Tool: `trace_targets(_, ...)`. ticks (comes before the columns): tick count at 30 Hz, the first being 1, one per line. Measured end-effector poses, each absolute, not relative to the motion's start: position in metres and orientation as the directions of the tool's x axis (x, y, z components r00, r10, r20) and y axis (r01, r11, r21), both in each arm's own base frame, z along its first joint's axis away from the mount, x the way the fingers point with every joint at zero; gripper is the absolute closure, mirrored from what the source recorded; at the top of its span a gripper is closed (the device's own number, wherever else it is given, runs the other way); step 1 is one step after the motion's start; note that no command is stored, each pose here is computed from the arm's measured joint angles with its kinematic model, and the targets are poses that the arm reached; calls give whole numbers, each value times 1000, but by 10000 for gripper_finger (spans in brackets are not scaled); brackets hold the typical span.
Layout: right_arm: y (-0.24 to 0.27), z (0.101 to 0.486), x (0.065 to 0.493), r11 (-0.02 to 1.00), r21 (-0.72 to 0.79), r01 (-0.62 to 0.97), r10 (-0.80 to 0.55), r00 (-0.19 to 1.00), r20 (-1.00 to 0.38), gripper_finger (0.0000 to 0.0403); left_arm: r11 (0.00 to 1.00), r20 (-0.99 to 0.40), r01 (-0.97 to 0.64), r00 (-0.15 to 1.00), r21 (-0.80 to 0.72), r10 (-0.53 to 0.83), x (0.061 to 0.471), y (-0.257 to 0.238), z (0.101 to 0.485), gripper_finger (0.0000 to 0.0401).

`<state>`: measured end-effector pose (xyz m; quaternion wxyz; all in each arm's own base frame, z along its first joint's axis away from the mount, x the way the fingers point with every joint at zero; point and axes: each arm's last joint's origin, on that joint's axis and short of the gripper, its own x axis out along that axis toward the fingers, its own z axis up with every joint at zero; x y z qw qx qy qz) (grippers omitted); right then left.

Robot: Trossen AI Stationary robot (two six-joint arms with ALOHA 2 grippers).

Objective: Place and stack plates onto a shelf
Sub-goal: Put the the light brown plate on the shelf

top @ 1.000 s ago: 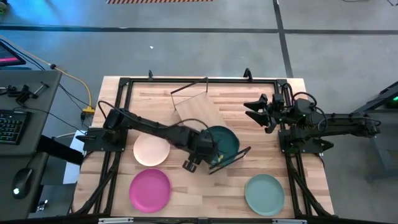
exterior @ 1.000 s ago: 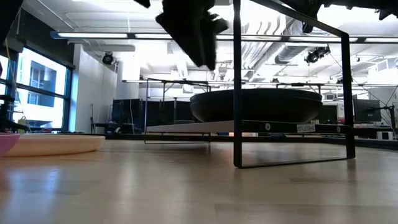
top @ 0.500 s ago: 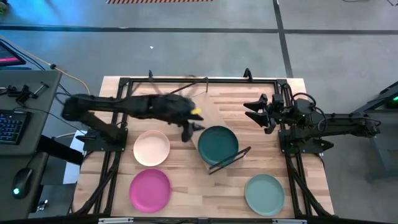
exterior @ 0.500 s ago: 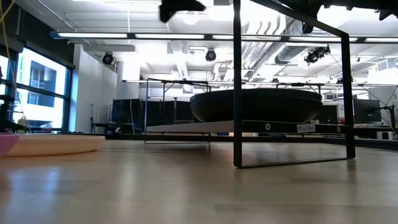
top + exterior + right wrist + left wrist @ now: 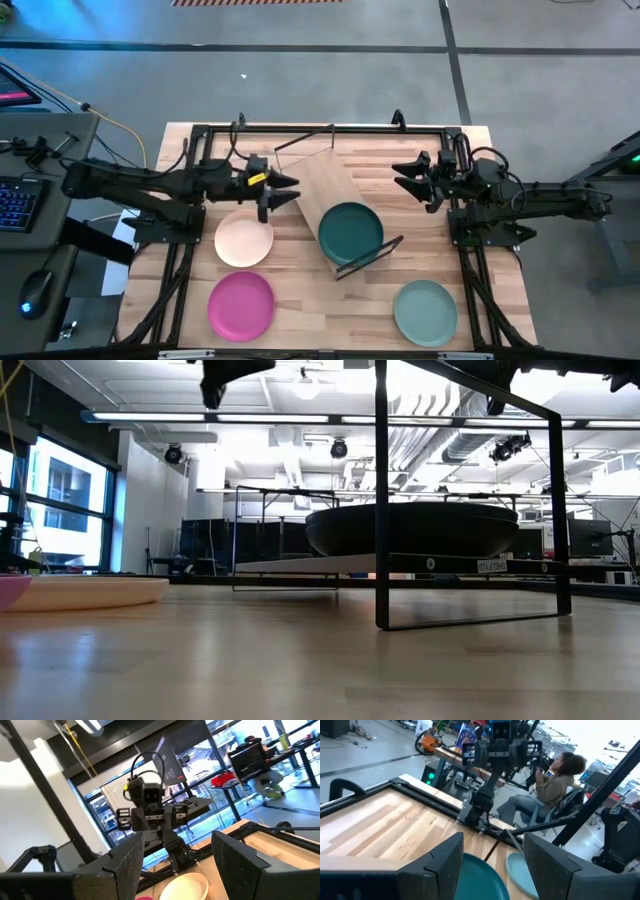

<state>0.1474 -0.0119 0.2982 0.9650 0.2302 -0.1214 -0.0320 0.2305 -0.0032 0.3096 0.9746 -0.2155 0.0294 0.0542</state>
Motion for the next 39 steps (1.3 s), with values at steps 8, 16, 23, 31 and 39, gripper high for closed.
trace_targets(8, -12, 298, 148, 891, 454, 11, -122, 969, 215, 187, 921, -16, -95, 995, -377, 97, 213, -2, 320, 208)
trace_targets(16, -12, 298, 148, 891, 454, 13, -124, 969, 214, 187, 858, -160, -217, 974, -465, 159, 204, 4, 316, 208)
trace_targets(23, -12, 295, 148, 889, 457, 34, -133, 974, 185, 187, 586, -783, -701, 598, -406, 173, 179, 24, 266, 208)
trace_targets(31, -12, 292, 149, 887, 458, 50, -133, 979, 152, 187, 375, -980, -905, 192, -200, -58, 150, -9, 206, 208)
trace_targets(39, -13, 288, 149, 886, 458, 72, -142, 983, 120, 187, 444, -903, -789, 403, -425, -148, 167, -53, 198, 208)
